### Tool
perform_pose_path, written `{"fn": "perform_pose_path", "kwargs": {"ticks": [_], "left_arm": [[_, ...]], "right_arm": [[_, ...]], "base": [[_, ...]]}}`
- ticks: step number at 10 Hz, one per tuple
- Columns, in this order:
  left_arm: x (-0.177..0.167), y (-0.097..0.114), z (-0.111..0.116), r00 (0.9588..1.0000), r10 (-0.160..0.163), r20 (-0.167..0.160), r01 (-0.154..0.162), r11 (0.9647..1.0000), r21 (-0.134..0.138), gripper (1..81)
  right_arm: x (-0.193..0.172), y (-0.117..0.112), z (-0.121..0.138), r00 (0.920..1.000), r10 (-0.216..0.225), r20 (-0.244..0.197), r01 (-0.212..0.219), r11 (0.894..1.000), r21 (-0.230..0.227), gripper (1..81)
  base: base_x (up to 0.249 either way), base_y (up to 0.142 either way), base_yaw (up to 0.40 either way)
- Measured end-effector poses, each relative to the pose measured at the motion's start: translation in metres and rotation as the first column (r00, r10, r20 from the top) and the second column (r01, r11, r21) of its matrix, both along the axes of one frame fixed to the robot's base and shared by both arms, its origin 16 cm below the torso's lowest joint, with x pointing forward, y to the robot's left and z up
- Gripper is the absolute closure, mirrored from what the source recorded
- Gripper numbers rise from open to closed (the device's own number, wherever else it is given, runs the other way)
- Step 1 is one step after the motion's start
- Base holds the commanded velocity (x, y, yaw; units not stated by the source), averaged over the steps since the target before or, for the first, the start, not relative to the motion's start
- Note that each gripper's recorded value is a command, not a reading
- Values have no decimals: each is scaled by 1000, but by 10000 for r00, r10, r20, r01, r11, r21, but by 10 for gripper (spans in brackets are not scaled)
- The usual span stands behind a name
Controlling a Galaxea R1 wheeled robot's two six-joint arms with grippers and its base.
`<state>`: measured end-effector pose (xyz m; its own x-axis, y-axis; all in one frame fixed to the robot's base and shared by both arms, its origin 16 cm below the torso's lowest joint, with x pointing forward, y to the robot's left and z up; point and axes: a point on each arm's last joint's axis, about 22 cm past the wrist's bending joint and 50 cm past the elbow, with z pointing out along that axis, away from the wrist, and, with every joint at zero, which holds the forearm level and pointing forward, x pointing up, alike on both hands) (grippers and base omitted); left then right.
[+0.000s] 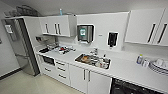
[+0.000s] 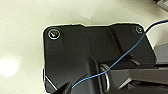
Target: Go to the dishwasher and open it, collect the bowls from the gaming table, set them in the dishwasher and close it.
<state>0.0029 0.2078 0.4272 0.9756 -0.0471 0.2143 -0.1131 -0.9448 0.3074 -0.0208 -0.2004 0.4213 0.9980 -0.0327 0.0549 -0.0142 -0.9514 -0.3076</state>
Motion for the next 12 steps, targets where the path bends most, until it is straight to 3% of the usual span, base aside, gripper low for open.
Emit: {"fn": "perform_pose_path", "kwargs": {"ticks": [2,4,5,8,10,12], "left_arm": [[-3,8,3,10000,85,47,-85,9999,-109,10],[-2,7,6,9998,153,127,-149,9994,-306,10],[-7,2,7,9999,160,60,-158,9991,-391,10],[-9,1,7,9999,155,40,-153,9991,-399,10],[-9,2,7,9999,150,22,-150,9992,-380,10],[-9,2,7,9999,146,24,-145,9992,-380,10]], "right_arm": [[0,-16,5,9999,97,45,-98,9998,177,10],[-9,-48,6,9999,132,-40,-133,9998,-123,10],[-13,-45,8,9999,153,-69,-153,9999,11,10],[-10,-5,19,9998,188,48,-192,9960,872,10],[-10,-19,18,9998,190,58,-193,9974,692,10],[-9,-20,17,9998,188,71,-192,9976,668,10]], "base": [[0,0,369],[0,0,368],[0,0,369],[0,0,368],[0,0,369],[0,0,368]]}}
